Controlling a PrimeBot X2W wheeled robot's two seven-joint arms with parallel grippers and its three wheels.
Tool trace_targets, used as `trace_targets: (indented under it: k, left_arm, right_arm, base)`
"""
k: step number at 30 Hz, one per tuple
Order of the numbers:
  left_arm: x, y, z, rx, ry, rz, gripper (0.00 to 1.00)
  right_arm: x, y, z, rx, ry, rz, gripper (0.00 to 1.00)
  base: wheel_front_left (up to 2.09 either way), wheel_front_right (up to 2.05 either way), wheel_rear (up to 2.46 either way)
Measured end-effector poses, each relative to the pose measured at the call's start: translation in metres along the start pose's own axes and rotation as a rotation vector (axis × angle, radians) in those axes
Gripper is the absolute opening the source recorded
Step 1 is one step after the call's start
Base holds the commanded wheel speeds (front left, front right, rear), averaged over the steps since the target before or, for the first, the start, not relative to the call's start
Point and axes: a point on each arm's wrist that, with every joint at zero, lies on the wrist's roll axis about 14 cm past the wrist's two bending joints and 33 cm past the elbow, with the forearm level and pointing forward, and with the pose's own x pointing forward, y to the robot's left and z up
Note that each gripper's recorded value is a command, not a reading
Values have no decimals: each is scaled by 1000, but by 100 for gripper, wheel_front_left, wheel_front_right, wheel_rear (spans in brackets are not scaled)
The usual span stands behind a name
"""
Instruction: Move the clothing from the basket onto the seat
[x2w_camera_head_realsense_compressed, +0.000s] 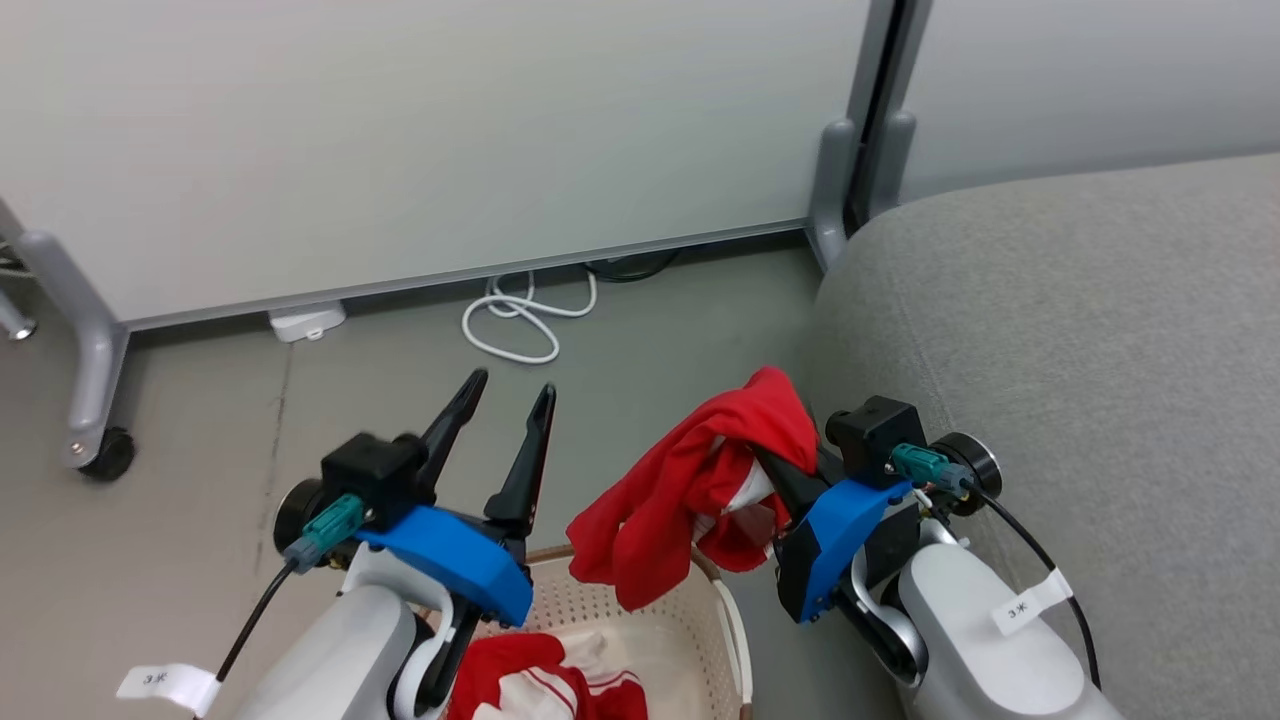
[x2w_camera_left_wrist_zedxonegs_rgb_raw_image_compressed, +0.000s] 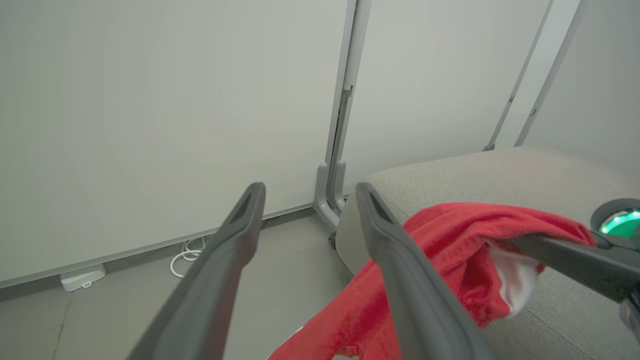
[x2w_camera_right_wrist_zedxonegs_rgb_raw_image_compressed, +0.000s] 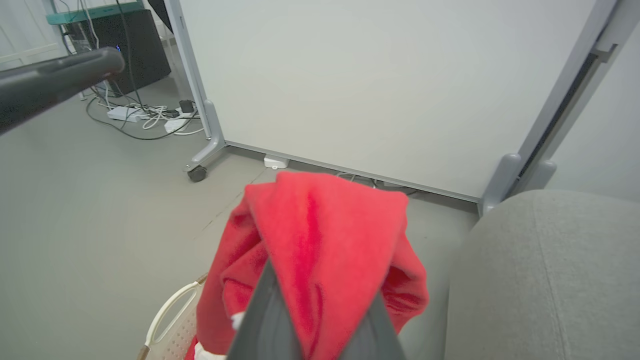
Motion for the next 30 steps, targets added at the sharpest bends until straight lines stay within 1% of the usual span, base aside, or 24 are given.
trace_targets:
  k: [7, 11, 13, 14, 23, 30]
  left_arm:
    - [-7, -10, -24, -36, 14, -7, 100]
    - [-6, -21, -46, -58, 64, -37, 100]
    - [-1, -28, -51, -68, 70, -54, 100]
    - [-1, -28, -51, -68, 70, -54, 100]
    - [26, -70, -65, -82, 88, -201, 100]
    - [42, -90, -69, -78, 88, -270, 100]
  right_arm:
    - [-24, -34, 13, -11, -38, -107, 0]
    - [-45, -55, 13, -10, -36, -184, 0]
    - [-57, -66, 14, -11, -39, -227, 0]
    - [-57, -66, 14, -11, -39, -227, 0]
    - [-109, -108, 10, 7, -33, -415, 0]
    - [-133, -126, 10, 14, -38, -498, 0]
  base:
    - [0, 0, 0]
    - [0, 0, 0]
    - [0, 0, 0]
    - [0, 0, 0]
    - [0, 0, 0]
    - [0, 0, 0]
